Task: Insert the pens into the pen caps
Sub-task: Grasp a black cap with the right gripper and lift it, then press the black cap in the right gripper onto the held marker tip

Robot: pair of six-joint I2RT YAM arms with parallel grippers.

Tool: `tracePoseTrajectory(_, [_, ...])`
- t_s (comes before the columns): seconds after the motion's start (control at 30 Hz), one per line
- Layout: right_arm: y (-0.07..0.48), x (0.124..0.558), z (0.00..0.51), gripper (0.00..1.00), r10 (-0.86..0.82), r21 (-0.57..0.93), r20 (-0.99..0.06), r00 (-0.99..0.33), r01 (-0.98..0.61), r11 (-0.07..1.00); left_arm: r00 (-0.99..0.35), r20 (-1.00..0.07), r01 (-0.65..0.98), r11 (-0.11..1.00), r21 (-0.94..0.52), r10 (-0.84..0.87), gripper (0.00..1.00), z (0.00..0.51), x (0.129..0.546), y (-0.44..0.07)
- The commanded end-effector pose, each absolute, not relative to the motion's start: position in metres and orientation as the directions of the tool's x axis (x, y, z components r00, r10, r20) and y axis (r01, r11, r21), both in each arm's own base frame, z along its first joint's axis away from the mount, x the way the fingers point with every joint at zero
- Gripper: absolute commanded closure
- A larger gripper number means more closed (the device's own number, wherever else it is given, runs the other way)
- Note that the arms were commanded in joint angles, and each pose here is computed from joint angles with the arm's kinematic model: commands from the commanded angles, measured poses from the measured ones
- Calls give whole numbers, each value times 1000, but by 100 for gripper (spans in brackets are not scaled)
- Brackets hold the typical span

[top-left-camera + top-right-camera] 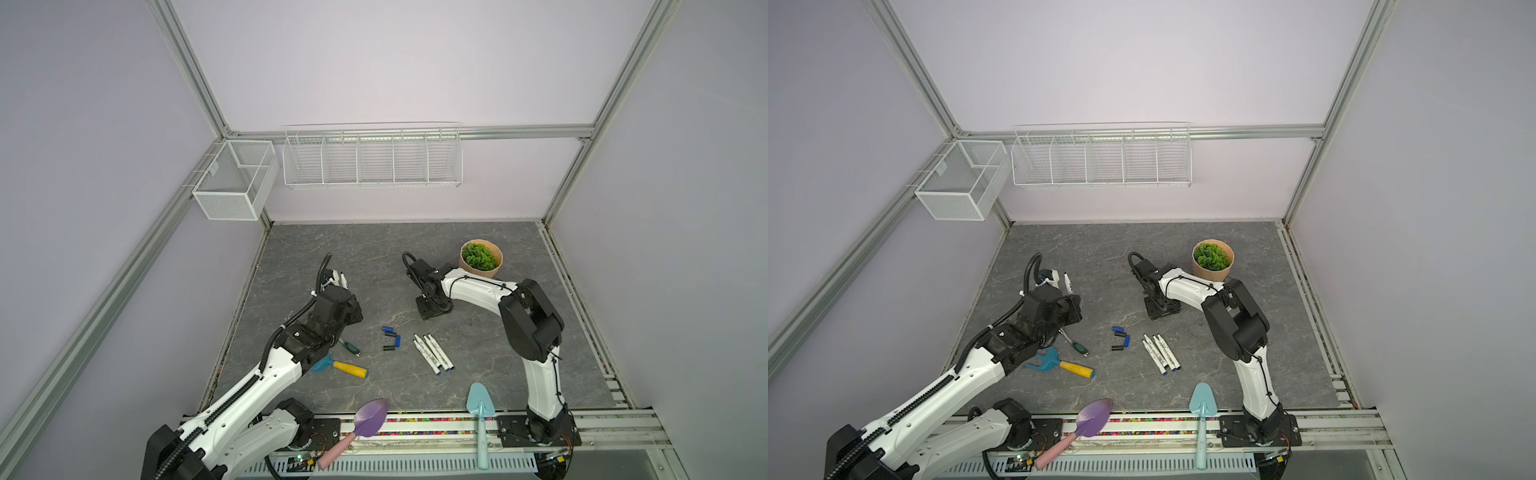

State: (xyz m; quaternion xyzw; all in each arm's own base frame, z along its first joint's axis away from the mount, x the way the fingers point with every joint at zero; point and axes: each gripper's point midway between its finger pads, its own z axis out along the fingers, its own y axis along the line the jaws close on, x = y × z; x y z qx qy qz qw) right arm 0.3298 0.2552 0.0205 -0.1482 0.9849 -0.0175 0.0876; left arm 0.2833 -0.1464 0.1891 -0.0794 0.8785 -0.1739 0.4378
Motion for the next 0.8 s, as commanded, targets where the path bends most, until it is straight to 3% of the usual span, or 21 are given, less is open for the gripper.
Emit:
tracePoseTrajectory(0.0, [257, 331, 9, 54, -309, -54, -150, -939, -304, 951, -595, -755, 67, 919, -388, -275, 100, 202, 287, -155])
tracePoseTrajectory(0.17, [262, 331, 3, 66, -330, -40, -138, -934, -328, 944, -624, -750, 133, 916, -378, -219, 100, 202, 285, -166])
tracePoseTrajectory(0.4, [268, 343, 19, 93, -318, 2, -202, -926, -325, 946, -660, -748, 336, 866, -371, -65, 100, 202, 277, -201])
tracePoseTrajectory(0.6, [284, 377, 127, 93, -211, 219, -481, -851, -350, 911, -641, -764, 527, 765, -370, 72, 100, 211, 263, -230])
tracePoseTrajectory(0.77, [319, 363, 242, 93, -122, 437, -699, -705, -556, 707, -572, -818, 585, 730, -353, 62, 100, 224, 262, -238])
